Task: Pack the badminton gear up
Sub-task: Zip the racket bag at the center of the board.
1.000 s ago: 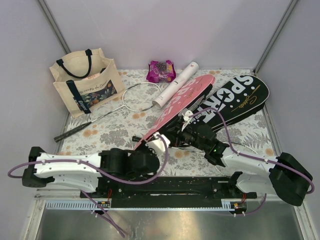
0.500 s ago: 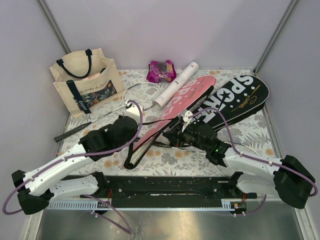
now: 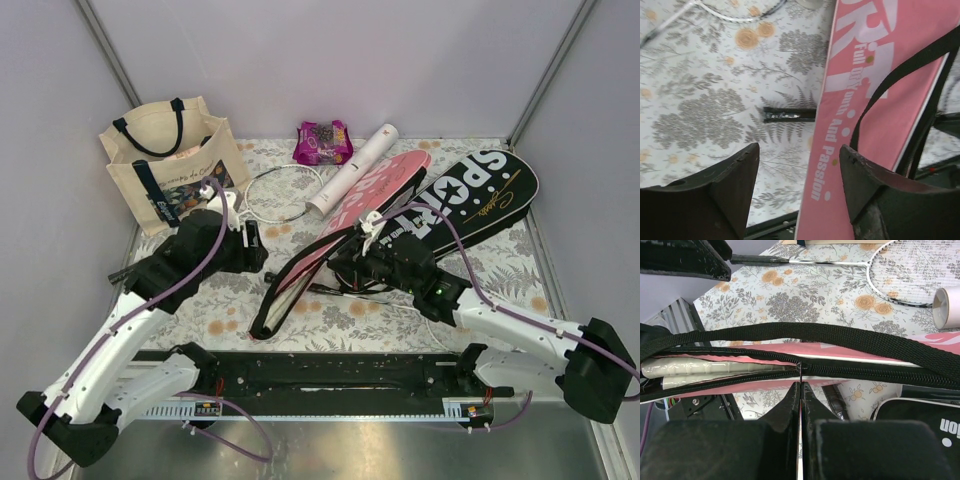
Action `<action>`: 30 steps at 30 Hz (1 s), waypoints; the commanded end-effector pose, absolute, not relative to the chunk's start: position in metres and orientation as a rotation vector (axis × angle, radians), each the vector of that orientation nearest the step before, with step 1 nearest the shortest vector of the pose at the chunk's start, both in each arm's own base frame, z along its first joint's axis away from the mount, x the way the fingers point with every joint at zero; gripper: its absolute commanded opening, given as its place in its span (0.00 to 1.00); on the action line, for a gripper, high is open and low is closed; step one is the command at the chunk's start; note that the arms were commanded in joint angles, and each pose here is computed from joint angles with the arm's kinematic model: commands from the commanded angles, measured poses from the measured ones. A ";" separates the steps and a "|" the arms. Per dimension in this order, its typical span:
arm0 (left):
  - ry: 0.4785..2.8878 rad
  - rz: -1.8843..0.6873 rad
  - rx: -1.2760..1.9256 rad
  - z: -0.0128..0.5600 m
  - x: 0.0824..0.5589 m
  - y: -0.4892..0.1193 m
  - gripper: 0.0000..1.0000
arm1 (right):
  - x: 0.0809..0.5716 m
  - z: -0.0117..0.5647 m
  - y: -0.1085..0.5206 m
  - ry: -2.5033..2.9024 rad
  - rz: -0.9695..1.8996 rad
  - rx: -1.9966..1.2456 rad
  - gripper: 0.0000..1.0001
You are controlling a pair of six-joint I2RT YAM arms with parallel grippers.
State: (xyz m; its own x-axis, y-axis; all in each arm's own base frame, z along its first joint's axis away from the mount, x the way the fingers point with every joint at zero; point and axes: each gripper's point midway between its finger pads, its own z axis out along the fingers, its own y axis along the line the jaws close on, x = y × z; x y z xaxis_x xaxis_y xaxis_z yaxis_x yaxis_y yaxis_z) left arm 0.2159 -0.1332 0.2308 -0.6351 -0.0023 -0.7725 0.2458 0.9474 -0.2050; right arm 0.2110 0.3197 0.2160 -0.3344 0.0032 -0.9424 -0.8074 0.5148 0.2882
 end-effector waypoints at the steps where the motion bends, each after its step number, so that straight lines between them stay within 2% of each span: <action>1: 2.240 -0.704 0.113 0.256 0.205 -0.164 0.69 | 0.213 0.262 0.313 1.576 0.980 -0.646 0.00; 7: 2.314 -0.876 -0.049 0.238 0.195 -0.167 0.69 | 0.210 0.266 0.299 1.535 0.961 -0.615 0.00; 16: 2.426 -1.224 -0.513 0.191 0.163 -0.174 0.73 | 0.214 0.267 0.270 1.506 0.890 -0.486 0.00; 20: 2.459 -1.299 -0.563 0.178 0.145 -0.177 0.74 | 0.222 0.268 0.259 1.512 0.855 -0.391 0.00; 23: 2.401 -1.348 -0.378 0.191 0.136 -0.180 0.74 | 0.227 0.269 0.254 1.515 0.834 -0.350 0.00; 25: 2.305 -1.234 -0.190 0.202 0.137 -0.170 0.74 | 0.230 0.275 0.256 1.516 0.829 -0.345 0.00; 28: 2.110 -1.007 0.006 0.226 0.147 -0.148 0.67 | 0.242 0.275 0.255 1.596 0.769 -0.306 0.00; 30: 1.941 -0.925 0.109 0.249 0.150 -0.140 0.67 | 0.248 0.275 0.257 1.636 0.744 -0.297 0.00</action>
